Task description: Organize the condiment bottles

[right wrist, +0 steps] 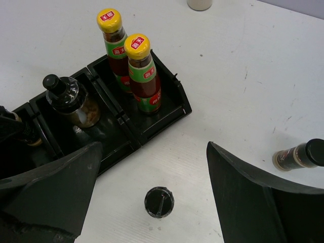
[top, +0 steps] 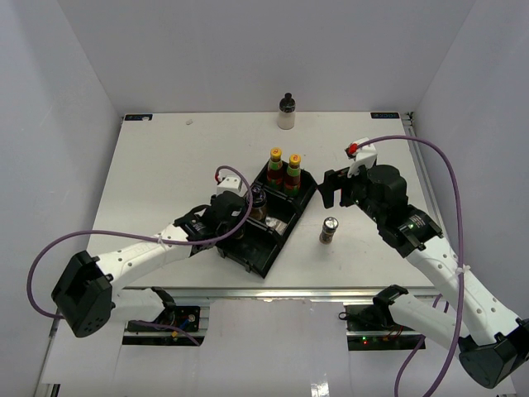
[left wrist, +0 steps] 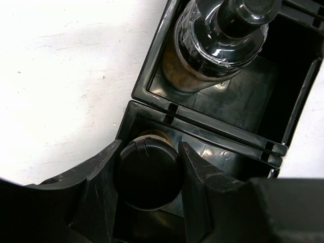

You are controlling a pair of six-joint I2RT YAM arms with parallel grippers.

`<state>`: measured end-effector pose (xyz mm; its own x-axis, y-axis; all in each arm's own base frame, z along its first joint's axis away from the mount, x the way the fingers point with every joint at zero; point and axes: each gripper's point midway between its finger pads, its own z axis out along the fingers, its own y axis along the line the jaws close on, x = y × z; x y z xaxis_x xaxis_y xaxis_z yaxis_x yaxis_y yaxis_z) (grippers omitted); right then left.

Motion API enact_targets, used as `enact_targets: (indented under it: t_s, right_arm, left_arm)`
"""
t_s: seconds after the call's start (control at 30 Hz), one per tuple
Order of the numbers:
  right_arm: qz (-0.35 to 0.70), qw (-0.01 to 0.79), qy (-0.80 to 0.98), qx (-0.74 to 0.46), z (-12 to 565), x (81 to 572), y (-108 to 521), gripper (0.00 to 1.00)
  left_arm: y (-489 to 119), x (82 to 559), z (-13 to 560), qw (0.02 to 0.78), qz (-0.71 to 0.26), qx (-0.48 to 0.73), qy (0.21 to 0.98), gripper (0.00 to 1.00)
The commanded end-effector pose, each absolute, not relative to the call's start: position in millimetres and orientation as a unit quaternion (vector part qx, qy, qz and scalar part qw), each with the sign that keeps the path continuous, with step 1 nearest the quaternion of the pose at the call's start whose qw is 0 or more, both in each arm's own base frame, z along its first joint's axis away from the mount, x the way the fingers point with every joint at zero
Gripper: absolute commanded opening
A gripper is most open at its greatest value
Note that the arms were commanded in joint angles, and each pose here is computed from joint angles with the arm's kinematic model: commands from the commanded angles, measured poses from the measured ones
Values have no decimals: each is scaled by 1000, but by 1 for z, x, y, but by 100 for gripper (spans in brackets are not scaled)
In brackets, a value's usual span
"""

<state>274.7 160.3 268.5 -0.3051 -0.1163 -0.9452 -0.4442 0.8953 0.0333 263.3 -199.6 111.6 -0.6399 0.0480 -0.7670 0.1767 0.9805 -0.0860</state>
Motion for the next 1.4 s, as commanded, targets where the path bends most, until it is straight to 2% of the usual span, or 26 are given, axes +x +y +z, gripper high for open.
enact_targets:
  t_s: [0.0,0.07,0.2,0.27,0.57,0.73,1.0,1.2,1.37]
  right_arm:
    - [141,586,779,-174,281,277,158,90]
    - [140,586,779,-174,281,278,158,90]
    - [142,587,778,-175,283,277,158,90]
    - [143,588,777,-174,285,276,157,90]
    - [162,552,799,-172,272,259,158,89]
    - [173,502,829,-176,242,245,159,89]
    - [193,414,871,-179,182,224,165,86]
    - [181,383,890,-167,155,220,161,84]
    - [162,369,901,-163,139,224,158,83]
  left_arm:
    - [-202,268,109,433,-65,51,898,24]
    - [-203,267,107,431,-59,52,899,31]
    - [-204,265,105,426,-54,51,902,55]
    - [-204,264,104,421,-50,49,904,64]
    - [-220,258,135,413,-95,51,904,92]
    - [-231,253,165,415,-140,58,897,96]
    - [-249,240,217,402,-202,84,889,97]
    - [-214,252,232,420,-153,51,893,98]
    - [-171,273,204,388,-150,5,910,97]
